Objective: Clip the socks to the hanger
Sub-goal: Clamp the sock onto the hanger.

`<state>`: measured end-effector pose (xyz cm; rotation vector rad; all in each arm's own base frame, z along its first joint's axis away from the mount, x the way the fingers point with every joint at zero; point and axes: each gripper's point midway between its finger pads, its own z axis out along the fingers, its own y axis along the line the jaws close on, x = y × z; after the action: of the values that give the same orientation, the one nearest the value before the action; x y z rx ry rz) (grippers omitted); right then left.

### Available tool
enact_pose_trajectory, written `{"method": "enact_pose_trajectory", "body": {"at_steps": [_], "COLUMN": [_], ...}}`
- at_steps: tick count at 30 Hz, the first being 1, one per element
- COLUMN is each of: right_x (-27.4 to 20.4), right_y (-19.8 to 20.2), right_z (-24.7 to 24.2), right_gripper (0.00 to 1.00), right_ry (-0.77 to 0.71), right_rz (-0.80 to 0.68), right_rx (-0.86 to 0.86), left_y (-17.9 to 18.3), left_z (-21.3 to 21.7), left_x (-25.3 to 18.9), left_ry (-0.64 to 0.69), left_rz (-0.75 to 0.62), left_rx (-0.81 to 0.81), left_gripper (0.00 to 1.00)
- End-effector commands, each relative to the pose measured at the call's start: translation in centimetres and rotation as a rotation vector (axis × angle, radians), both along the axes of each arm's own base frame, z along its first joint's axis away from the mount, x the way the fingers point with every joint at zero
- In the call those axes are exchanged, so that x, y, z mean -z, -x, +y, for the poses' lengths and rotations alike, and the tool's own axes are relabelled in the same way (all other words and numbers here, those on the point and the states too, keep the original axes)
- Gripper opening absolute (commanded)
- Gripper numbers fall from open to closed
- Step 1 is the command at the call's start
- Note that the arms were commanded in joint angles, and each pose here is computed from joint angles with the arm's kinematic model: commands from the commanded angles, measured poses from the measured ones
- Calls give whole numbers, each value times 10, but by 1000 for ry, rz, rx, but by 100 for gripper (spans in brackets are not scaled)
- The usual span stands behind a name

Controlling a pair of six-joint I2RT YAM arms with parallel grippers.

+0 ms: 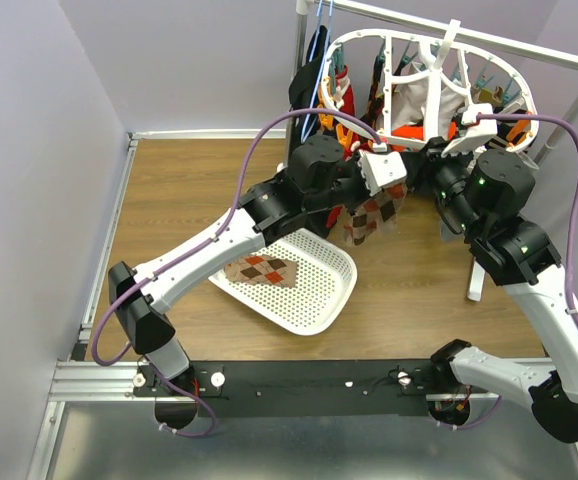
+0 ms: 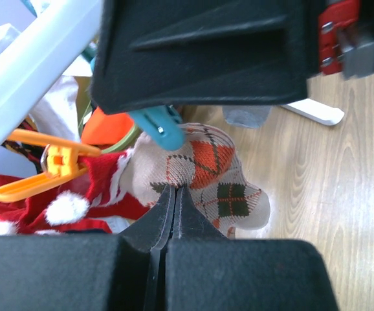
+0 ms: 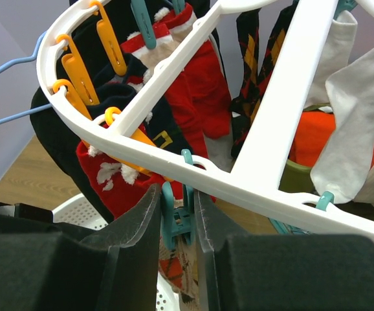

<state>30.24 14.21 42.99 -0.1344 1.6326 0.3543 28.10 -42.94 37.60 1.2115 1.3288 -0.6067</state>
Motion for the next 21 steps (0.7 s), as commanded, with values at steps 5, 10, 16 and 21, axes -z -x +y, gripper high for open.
{"method": "enact_pose_trajectory", "body": {"at_steps": [5,10,16,21], "right_x": [9,12,14,14], "right_y": [-5,-6,-6,-6], "right_z": [3,-2,-4,-3], "right_gripper": [10,10,10,38], "right_ry": [-12,-3,2,2], "right_rz": [25,34,43,44], "right_rx": [8,36,43,39], "left_y": [5,2,0,0], "left_z": [-6,-3,-2,-2], "left_x": [-29,-35,-36,-35], "left_ry": [85,113,114,114], "left_rz": [-34,-46,-50,-50], "left_rx": [-20,-56,-70,-70], "left_gripper": [0,0,0,0]}}
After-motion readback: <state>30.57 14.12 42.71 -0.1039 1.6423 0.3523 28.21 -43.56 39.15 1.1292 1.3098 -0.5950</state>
